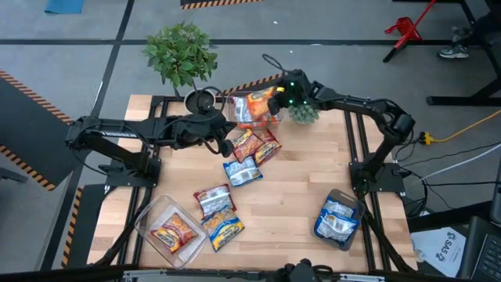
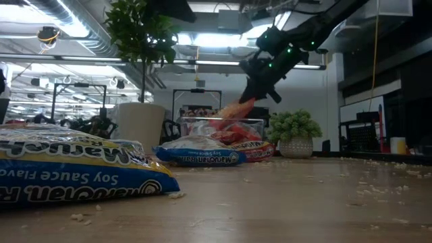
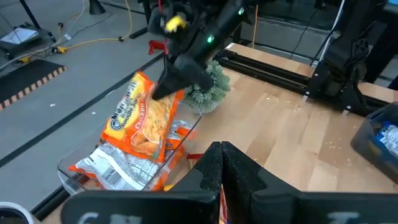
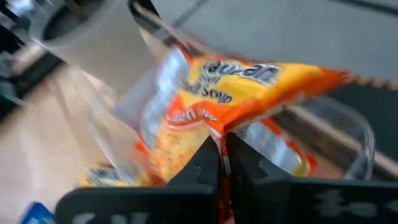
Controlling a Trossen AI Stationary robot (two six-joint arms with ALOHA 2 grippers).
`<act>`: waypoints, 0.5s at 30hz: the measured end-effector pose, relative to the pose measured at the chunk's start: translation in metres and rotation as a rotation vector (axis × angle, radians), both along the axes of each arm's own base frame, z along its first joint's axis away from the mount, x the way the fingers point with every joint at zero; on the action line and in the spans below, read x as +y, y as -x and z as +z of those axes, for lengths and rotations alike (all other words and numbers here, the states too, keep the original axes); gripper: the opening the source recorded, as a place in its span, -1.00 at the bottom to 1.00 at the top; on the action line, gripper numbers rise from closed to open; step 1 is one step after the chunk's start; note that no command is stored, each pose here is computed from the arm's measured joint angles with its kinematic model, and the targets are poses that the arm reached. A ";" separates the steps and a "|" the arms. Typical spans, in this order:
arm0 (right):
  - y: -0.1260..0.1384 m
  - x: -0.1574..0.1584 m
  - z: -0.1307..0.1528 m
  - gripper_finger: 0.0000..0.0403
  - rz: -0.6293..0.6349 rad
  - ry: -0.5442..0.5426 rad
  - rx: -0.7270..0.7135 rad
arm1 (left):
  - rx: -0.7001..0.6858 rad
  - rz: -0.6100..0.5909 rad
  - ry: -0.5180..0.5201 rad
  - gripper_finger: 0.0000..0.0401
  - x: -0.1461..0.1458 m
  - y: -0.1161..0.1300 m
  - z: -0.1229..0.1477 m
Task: Sort Maruchan noodles
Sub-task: Put the orange noodle pack into the top transparent bin
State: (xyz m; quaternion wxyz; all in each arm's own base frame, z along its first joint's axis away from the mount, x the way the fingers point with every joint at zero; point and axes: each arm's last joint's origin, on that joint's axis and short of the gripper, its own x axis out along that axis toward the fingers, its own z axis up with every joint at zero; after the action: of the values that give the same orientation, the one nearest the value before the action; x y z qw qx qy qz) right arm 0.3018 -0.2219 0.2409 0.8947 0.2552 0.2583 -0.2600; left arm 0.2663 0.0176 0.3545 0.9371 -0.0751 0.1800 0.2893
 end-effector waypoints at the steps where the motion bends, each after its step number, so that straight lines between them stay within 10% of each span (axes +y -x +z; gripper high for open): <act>1: 0.000 0.000 -0.004 -0.95 -0.002 -0.012 0.024 | 0.000 0.000 0.000 -1.00 0.000 0.000 0.000; 15: 0.012 0.005 0.015 -0.30 0.022 0.133 0.157 | -0.001 0.000 0.002 -1.00 0.000 0.000 0.000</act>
State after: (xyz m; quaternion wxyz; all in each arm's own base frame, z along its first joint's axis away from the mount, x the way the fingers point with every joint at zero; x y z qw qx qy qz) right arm 0.2895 -0.2168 0.2561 0.8897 0.1710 0.3125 -0.2857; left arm 0.2663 0.0176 0.3545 0.9371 -0.0763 0.1797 0.2893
